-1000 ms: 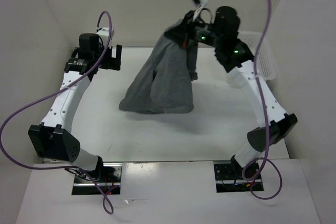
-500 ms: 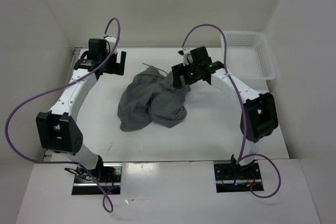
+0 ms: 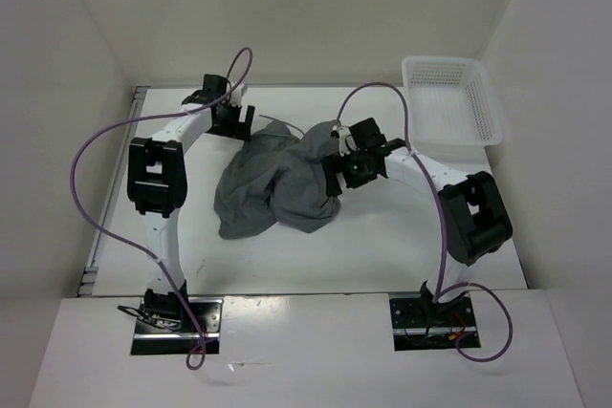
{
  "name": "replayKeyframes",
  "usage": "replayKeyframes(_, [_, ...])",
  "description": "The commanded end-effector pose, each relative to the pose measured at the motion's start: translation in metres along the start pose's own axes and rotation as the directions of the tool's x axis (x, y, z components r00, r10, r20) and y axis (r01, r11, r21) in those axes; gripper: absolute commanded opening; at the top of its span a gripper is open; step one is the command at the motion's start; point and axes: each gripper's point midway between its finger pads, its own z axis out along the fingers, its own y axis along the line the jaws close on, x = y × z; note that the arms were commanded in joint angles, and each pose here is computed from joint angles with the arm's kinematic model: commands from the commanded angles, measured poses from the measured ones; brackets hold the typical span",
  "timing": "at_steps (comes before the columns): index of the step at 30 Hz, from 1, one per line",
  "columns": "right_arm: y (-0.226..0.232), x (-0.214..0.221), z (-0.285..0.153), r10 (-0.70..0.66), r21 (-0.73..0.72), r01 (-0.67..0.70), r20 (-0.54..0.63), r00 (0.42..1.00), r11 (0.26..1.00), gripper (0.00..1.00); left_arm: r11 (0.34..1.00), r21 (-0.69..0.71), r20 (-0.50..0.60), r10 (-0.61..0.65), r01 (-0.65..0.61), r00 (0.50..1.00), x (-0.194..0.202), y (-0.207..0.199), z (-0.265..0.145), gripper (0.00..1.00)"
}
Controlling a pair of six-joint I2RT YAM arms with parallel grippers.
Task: Fold and stack the shorts
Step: Move the shorts to the center of the board
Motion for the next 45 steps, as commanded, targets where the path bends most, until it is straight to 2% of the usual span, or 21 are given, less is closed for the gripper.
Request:
replayKeyframes(1, [0.031, 0.001, 0.006, -0.123, -0.053, 0.124, 0.026, 0.992, 0.991, 0.97, 0.994, 0.097, 0.201, 0.034, -0.054, 0.979, -0.081, -0.023, -0.018, 1.00])
replayKeyframes(5, [0.028, 0.014, 0.022, -0.108, -0.022, 0.108, -0.009, 0.994, 0.994, 0.93, 0.987, 0.133, 0.239, 0.061, -0.095, 0.969, -0.102, -0.045, -0.008, 1.00])
replayKeyframes(10, [0.034, 0.027, 0.039, -0.148, 0.029, 0.149, -0.045, 0.988, 0.988, 0.84, 0.983, 0.152, 0.177, 0.072, -0.099, 0.982, -0.083, -0.056, 0.032, 1.00])
replayKeyframes(14, [0.037, 0.031, 0.055, -0.131, 0.088, 0.136, -0.060, 0.990, 0.987, 0.71, 0.974, 0.190, 0.139, 0.099, -0.124, 0.985, -0.067, -0.081, 0.046, 1.00])
replayKeyframes(16, [0.031, 0.034, 0.061, -0.129, 0.112, 0.137, -0.070, 0.989, 0.984, 0.61, 0.978, 0.175, 0.101, 0.098, -0.114, 0.990, -0.050, -0.077, 0.057, 0.91])
replayKeyframes(18, [0.027, 0.033, 0.063, -0.129, 0.133, 0.138, -0.072, 0.989, 0.981, 0.38, 0.978, 0.177, 0.070, 0.097, -0.108, 0.993, -0.038, -0.076, 0.065, 0.83])
replayKeyframes(19, [0.026, 0.030, 0.064, -0.131, 0.141, 0.138, -0.062, 0.989, 0.980, 0.29, 0.978, 0.177, 0.079, 0.097, -0.110, 0.992, -0.042, -0.076, 0.063, 0.72])
replayKeyframes(20, [0.026, 0.030, 0.064, -0.122, 0.142, 0.129, -0.061, 0.991, 0.981, 0.12, 0.976, 0.190, 0.080, 0.097, -0.111, 0.992, -0.042, -0.079, 0.063, 0.65])
replayKeyframes(22, [0.018, 0.019, 0.061, -0.081, 0.156, 0.085, -0.034, 0.996, 0.984, 0.00, 0.974, 0.199, 0.078, 0.097, -0.110, 0.992, -0.040, -0.080, 0.061, 0.43])
replayKeyframes(23, [0.015, 0.009, 0.059, -0.083, 0.160, 0.084, -0.014, 0.996, 0.983, 0.00, 0.976, 0.187, 0.068, 0.096, -0.108, 0.993, -0.036, -0.078, 0.062, 0.25])
replayKeyframes(26, [-0.011, -0.026, 0.046, -0.107, 0.242, 0.092, 0.048, 0.993, 0.966, 0.00, 0.983, 0.153, 0.079, 0.087, -0.098, 0.993, -0.041, -0.066, 0.052, 0.03])
replayKeyframes(29, [-0.048, -0.085, 0.020, -0.108, 0.335, 0.046, 0.170, 0.980, 0.941, 0.00, 0.995, 0.080, 0.089, 0.058, -0.065, 0.994, -0.043, -0.037, 0.033, 0.00])
replayKeyframes(33, [-0.093, -0.153, 0.001, -0.115, 0.430, -0.021, 0.287, 0.951, 0.903, 0.00, 0.999, -0.027, 0.084, -0.040, 0.043, 0.996, -0.029, 0.034, -0.007, 0.00])
replayKeyframes(34, [-0.095, -0.182, -0.010, -0.127, 0.432, -0.038, 0.346, 0.929, 0.901, 0.00, 0.998, -0.019, 0.111, -0.051, 0.053, 0.993, -0.033, 0.039, -0.025, 0.00])
replayKeyframes(35, [-0.100, -0.193, -0.013, -0.132, 0.459, -0.054, 0.364, 0.922, 0.887, 0.00, 0.998, -0.008, 0.067, -0.068, 0.069, 0.995, -0.012, 0.040, -0.027, 0.00])
replayKeyframes(36, [-0.100, -0.206, -0.013, -0.140, 0.457, -0.060, 0.389, 0.910, 0.887, 0.00, 0.997, 0.005, 0.052, -0.079, 0.079, 0.995, -0.003, 0.040, -0.032, 0.03])
replayKeyframes(38, [-0.102, -0.232, -0.012, -0.140, 0.457, -0.085, 0.435, 0.889, 0.885, 0.48, 0.995, 0.050, 0.058, -0.088, 0.085, 0.994, 0.003, 0.033, -0.047, 0.15])
replayKeyframes(39, [-0.100, -0.238, -0.012, -0.130, 0.444, -0.093, 0.446, 0.885, 0.891, 0.63, 0.993, 0.070, 0.027, -0.094, 0.092, 0.995, 0.019, 0.027, -0.046, 0.33])
replayKeyframes(40, [-0.098, -0.249, -0.018, -0.136, 0.442, -0.096, 0.465, 0.875, 0.892, 0.75, 0.992, 0.090, 0.023, -0.095, 0.092, 0.995, 0.023, 0.022, -0.053, 0.39])
replayKeyframes(43, [-0.085, -0.263, -0.043, -0.128, 0.407, -0.114, 0.522, 0.843, 0.906, 0.88, 0.986, 0.132, -0.002, -0.100, 0.099, 0.995, 0.040, 0.010, -0.065, 0.64])
replayKeyframes(45, [-0.079, -0.244, -0.045, -0.117, 0.388, -0.094, 0.485, 0.866, 0.917, 0.90, 0.986, 0.127, -0.010, -0.110, 0.111, 0.994, 0.050, 0.011, -0.074, 0.68])
